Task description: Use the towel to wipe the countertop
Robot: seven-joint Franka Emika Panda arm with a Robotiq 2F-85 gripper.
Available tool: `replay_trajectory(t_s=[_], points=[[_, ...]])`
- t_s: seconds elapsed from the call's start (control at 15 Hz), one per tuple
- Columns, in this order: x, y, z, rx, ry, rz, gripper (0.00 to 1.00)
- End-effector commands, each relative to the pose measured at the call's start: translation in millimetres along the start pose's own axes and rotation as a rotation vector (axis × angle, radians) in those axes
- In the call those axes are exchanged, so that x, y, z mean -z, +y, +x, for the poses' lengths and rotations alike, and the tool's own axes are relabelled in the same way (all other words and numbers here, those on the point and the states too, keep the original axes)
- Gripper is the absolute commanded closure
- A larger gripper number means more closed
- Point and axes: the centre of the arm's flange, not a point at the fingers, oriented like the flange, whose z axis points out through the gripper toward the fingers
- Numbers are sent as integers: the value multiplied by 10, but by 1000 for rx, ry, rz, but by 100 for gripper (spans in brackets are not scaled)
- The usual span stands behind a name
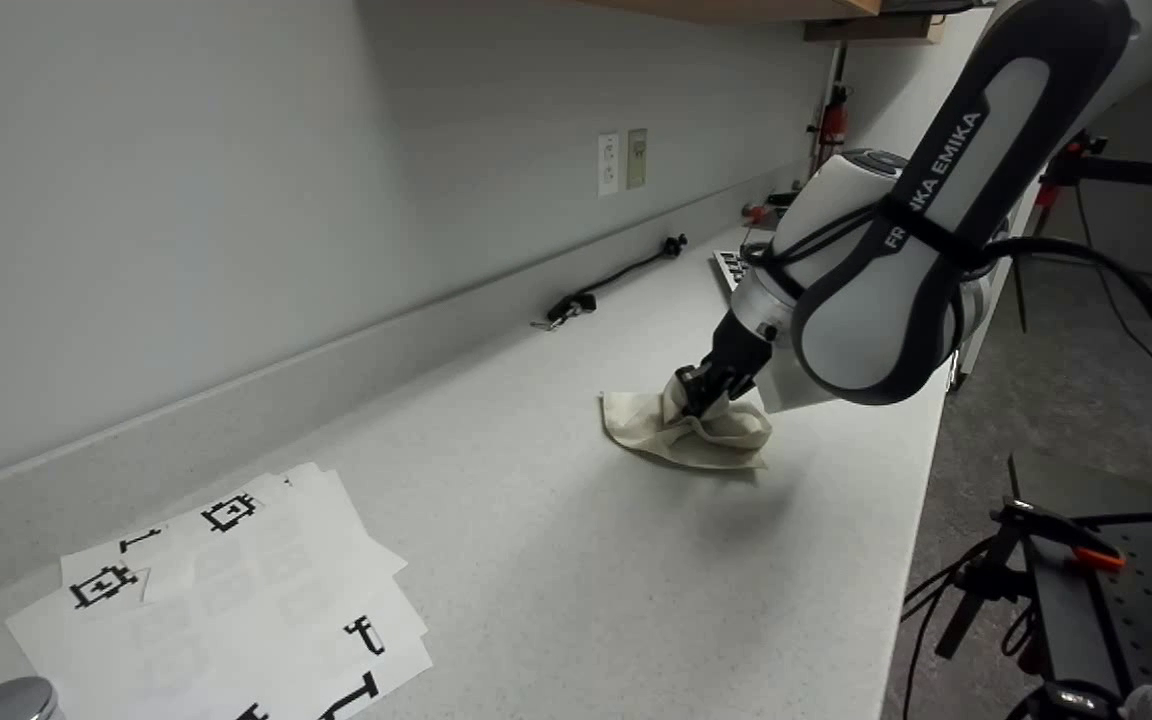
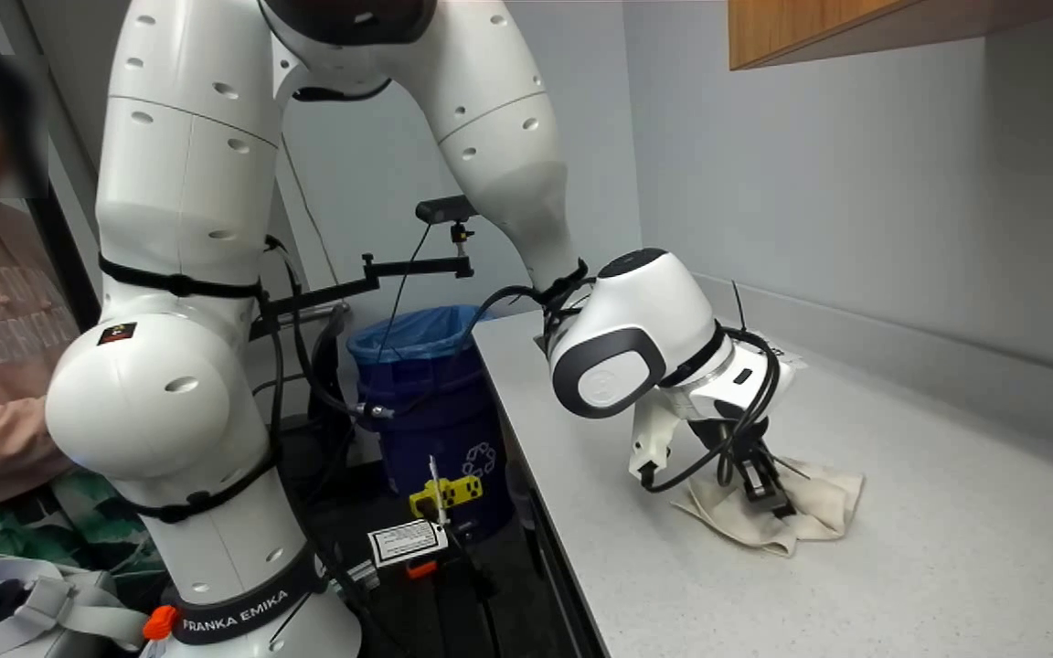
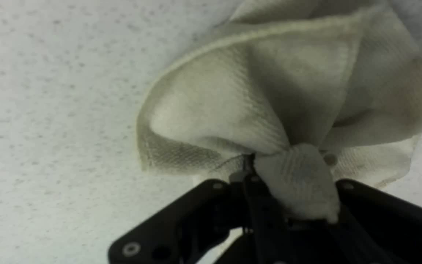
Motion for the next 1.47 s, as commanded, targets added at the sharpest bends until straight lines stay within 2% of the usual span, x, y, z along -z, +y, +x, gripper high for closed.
replay_trajectory(t_s=[0.0,0.33,0.53,0.73,1.0,1.4], points=[[-149,-502,-155,73,-48,49,97],[-266,-1193,-142,165,-56,122,97],[-365,-1309,-16,166,-52,121,97],[-427,-1129,151,139,-31,89,97],[-435,-651,324,72,5,31,97],[-369,28,346,-40,40,-51,97]])
